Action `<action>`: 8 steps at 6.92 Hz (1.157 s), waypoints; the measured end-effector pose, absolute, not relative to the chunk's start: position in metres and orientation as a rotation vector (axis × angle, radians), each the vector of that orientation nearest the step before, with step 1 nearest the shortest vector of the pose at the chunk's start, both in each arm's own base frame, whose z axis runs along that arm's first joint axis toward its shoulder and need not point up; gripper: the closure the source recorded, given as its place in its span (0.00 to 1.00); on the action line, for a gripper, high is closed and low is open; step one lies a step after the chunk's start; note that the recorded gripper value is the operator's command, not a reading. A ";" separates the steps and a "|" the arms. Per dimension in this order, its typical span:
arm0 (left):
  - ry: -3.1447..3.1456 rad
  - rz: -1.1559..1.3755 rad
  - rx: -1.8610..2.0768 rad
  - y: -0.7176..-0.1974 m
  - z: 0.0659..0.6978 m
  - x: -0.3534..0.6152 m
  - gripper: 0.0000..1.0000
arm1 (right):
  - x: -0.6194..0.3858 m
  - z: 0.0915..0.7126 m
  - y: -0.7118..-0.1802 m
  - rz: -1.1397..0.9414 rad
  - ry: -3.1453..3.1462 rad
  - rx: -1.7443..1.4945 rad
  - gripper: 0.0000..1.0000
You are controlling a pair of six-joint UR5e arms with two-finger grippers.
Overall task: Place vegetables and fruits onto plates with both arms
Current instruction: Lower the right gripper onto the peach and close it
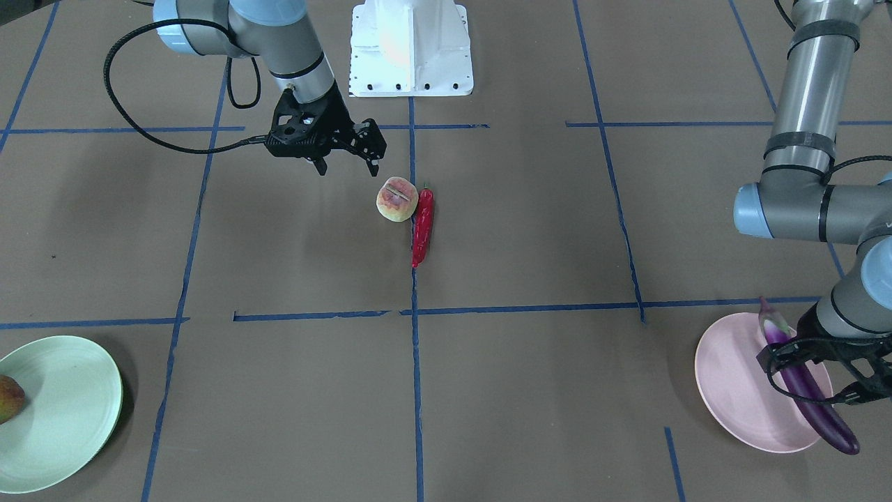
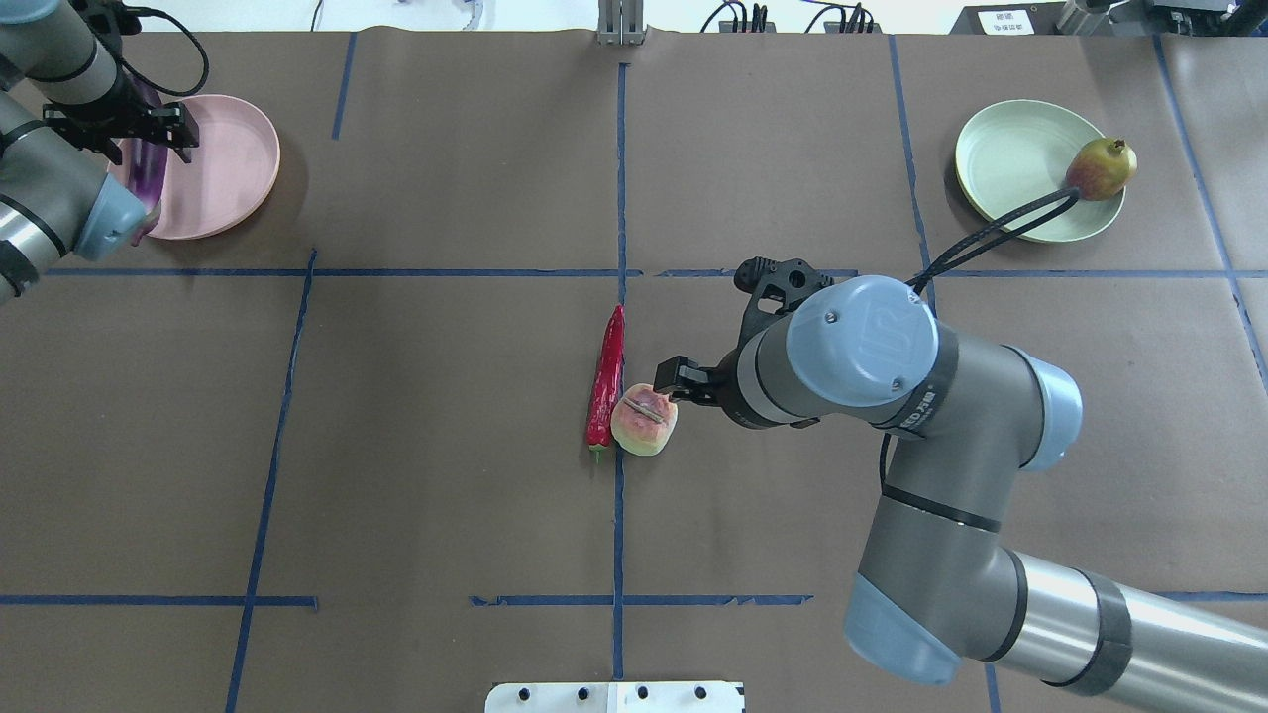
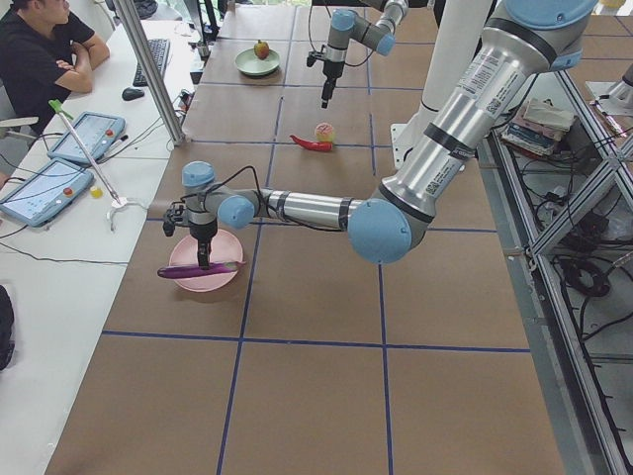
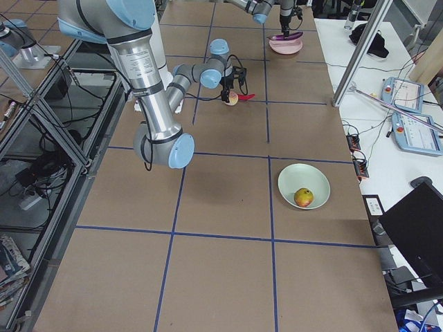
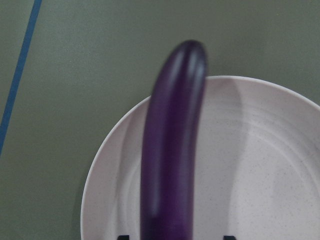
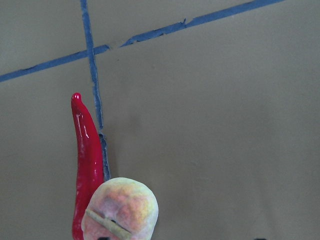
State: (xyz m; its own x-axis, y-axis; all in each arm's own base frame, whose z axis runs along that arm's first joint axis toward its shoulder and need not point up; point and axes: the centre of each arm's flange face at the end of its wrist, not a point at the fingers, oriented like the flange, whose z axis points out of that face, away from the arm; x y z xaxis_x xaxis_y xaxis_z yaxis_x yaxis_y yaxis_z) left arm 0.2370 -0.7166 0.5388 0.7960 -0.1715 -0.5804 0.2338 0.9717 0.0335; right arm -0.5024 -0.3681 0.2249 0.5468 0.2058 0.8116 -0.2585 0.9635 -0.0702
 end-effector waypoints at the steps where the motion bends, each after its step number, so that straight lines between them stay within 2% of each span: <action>1: 0.626 -0.216 0.121 -0.719 0.532 0.238 0.00 | -0.523 0.223 -0.366 0.296 -0.935 0.047 0.00; 4: 0.651 -0.214 0.147 -0.721 0.516 0.238 0.00 | -0.577 0.209 -0.378 0.396 -0.899 0.002 0.00; 8: 0.662 -0.212 0.162 -0.718 0.505 0.237 0.00 | -0.597 0.205 -0.385 0.423 -0.826 -0.017 0.00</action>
